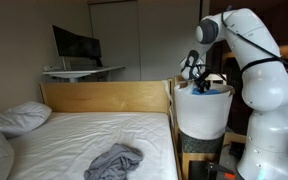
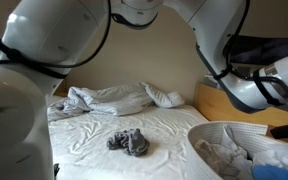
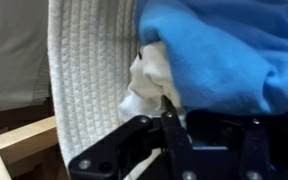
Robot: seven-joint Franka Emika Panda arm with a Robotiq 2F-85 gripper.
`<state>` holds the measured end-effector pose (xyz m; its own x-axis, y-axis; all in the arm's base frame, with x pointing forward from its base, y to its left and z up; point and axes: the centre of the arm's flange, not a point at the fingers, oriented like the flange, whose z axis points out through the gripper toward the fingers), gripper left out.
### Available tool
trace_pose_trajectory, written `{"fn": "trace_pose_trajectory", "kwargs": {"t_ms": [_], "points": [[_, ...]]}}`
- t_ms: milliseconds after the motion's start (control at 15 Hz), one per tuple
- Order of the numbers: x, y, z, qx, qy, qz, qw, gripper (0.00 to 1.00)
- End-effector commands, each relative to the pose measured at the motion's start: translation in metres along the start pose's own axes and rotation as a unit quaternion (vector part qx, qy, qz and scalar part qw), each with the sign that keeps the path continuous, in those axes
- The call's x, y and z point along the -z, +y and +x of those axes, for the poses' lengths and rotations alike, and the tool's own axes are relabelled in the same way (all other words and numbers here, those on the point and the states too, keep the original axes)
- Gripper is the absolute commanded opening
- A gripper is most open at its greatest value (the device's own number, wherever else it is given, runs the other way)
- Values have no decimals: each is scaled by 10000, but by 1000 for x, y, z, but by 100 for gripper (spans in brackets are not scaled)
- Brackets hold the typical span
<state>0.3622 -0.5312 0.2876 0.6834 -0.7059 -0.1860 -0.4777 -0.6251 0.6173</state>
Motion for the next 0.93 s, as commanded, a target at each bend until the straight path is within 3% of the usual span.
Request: {"fn": "trace_pose_trajectory", "kwargs": {"t_ms": [0, 133, 533, 600, 733, 867], "points": [[35, 21, -22, 284, -275, 328, 9987, 6], [63, 37, -30, 507, -334, 494, 9969, 12], [129, 90, -45, 933, -324, 924, 9908, 9], [132, 85, -53, 1008, -278, 959, 9899, 35], [130, 78, -59, 1177, -338, 1076, 9866, 35], [123, 72, -56, 918, -305, 1261, 9873, 47]]}}
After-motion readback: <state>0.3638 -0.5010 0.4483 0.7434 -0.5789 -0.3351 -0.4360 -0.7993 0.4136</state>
